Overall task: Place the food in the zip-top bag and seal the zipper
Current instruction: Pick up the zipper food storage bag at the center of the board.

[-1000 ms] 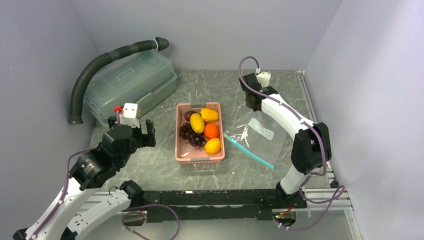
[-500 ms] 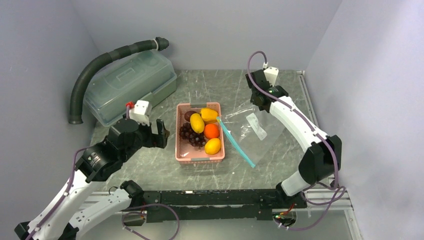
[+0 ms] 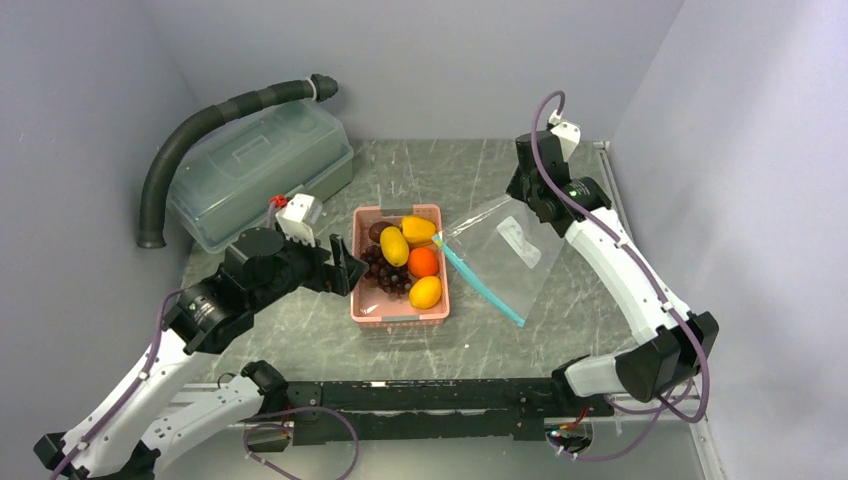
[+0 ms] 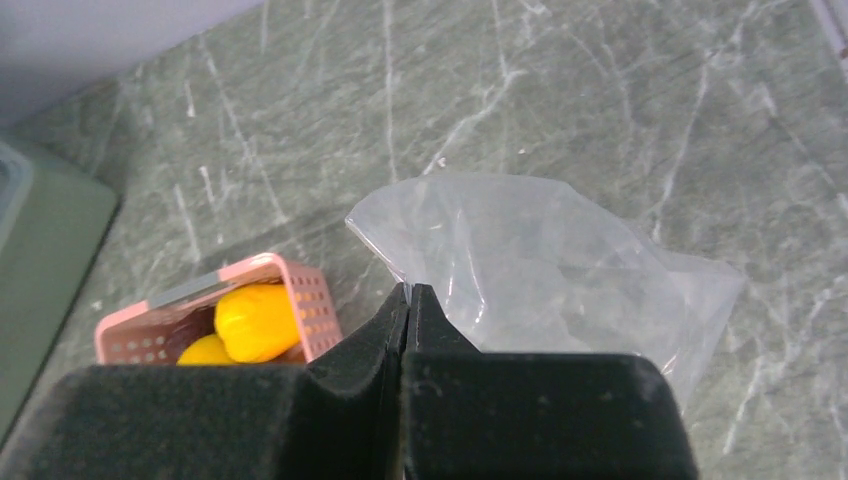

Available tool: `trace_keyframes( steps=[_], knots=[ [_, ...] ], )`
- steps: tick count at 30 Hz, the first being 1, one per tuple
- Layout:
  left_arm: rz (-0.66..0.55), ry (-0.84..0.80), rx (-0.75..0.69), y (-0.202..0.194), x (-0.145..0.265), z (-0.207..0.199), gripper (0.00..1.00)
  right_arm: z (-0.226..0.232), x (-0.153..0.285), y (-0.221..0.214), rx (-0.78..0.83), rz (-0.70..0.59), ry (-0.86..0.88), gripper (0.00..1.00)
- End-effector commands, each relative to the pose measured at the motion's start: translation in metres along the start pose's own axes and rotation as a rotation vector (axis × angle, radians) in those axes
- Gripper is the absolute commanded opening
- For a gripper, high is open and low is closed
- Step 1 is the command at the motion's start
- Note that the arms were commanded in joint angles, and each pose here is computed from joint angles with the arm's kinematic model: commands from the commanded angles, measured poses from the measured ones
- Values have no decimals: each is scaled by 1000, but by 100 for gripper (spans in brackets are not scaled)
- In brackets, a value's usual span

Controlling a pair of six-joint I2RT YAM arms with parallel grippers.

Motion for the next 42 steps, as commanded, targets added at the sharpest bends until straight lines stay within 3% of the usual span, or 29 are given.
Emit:
trace_keyframes(
  steps=[1,15,24,42],
  knots=[
    [-30,-147,53,7,-6,-16,99,12,24,21,-121,-56,157,0],
    [-86,-290,120,6,-18,-26,99,41,60,45,-314,-78,394,0],
    [-176,-358,172,5,-22,-28,98,59,71,55,-404,-83,454,0],
    [-230,-434,172,5,-43,-32,96,96,75,65,-457,-72,502,0]
  ],
)
Point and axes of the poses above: each gripper's point midway between its finger pads, its own x axis back along the fingers, its own z axis along the line the jaws close on, y = z × x, the point moved 10 cm from there along x, back along the fingers, and after that the axes turned 5 degrees about x, right-handed, at the moved point
